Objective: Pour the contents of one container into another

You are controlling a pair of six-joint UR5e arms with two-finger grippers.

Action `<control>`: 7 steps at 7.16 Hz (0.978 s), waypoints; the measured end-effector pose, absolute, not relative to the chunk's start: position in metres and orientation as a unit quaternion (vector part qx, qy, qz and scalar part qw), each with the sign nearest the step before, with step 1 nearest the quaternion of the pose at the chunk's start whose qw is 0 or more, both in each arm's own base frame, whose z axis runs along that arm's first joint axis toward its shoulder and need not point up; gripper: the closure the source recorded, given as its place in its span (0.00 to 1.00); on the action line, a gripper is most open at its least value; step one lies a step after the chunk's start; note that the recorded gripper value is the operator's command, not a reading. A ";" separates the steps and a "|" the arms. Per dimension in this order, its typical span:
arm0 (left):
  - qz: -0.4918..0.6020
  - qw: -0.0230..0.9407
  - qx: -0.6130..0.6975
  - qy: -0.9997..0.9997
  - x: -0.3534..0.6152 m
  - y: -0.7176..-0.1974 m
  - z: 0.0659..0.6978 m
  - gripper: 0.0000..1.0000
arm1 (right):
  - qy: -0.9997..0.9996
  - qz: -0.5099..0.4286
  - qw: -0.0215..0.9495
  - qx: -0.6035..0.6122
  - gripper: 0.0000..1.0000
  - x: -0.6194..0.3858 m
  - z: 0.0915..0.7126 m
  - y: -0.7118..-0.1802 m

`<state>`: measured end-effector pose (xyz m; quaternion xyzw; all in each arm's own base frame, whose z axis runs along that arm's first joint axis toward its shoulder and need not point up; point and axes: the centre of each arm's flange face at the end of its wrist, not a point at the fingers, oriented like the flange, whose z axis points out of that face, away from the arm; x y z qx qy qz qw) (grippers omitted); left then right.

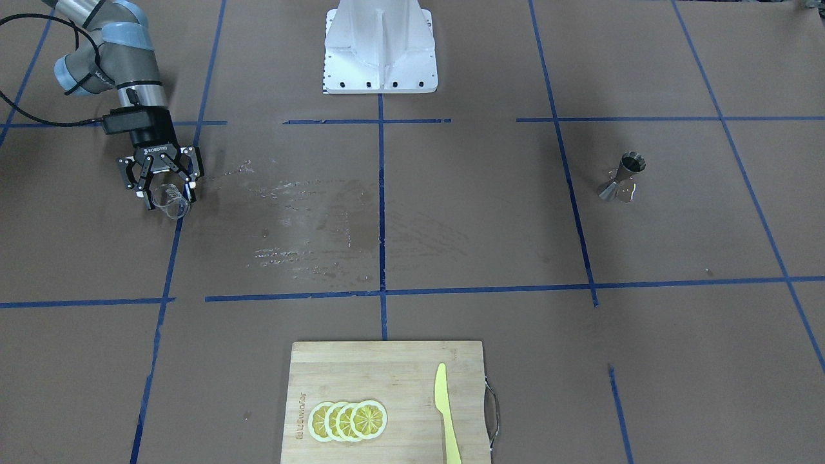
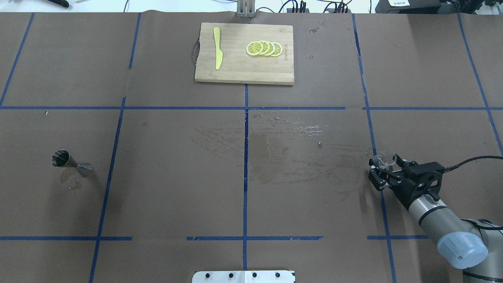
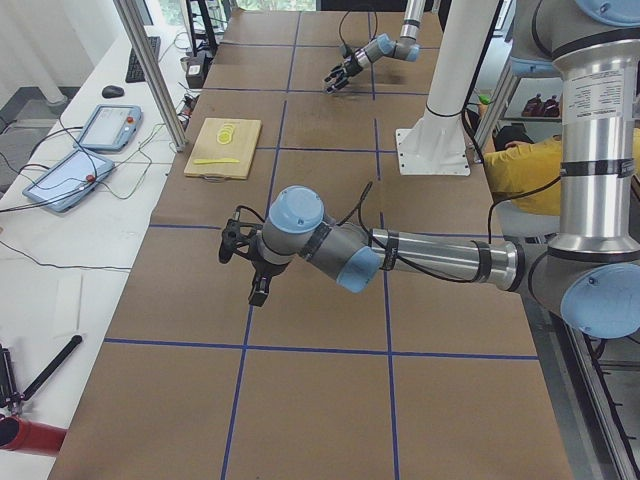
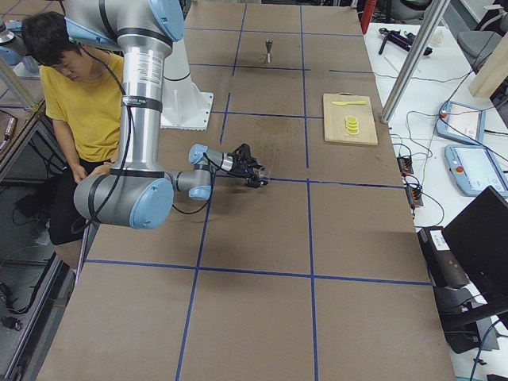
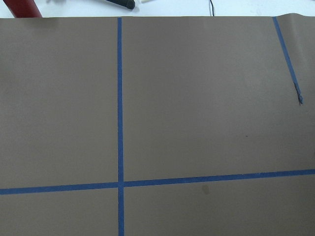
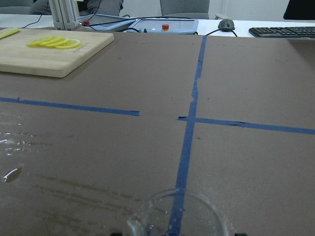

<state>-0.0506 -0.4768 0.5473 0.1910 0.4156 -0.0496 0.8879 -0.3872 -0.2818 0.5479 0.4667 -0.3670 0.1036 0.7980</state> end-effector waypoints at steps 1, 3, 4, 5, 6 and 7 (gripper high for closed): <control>-0.050 0.888 0.191 0.416 -0.051 -0.477 0.548 0.00 | -0.373 0.101 0.797 0.465 0.00 -0.387 0.547 -0.277; -0.049 0.887 0.194 0.416 -0.051 -0.472 0.552 0.00 | -0.413 0.079 0.794 0.439 0.00 -0.373 0.553 -0.256; -0.048 0.886 0.196 0.416 -0.051 -0.470 0.553 0.00 | -0.433 0.054 0.801 0.409 0.00 -0.349 0.560 -0.244; -0.048 0.886 0.197 0.416 -0.051 -0.468 0.554 0.00 | -0.446 0.026 0.813 0.374 0.00 -0.320 0.566 -0.234; -0.048 0.886 0.197 0.416 -0.051 -0.468 0.556 0.00 | -0.454 0.005 0.827 0.333 0.00 -0.290 0.573 -0.234; -0.047 0.887 0.196 0.416 -0.051 -0.468 0.558 0.00 | -0.461 0.001 0.840 0.285 0.00 -0.258 0.581 -0.252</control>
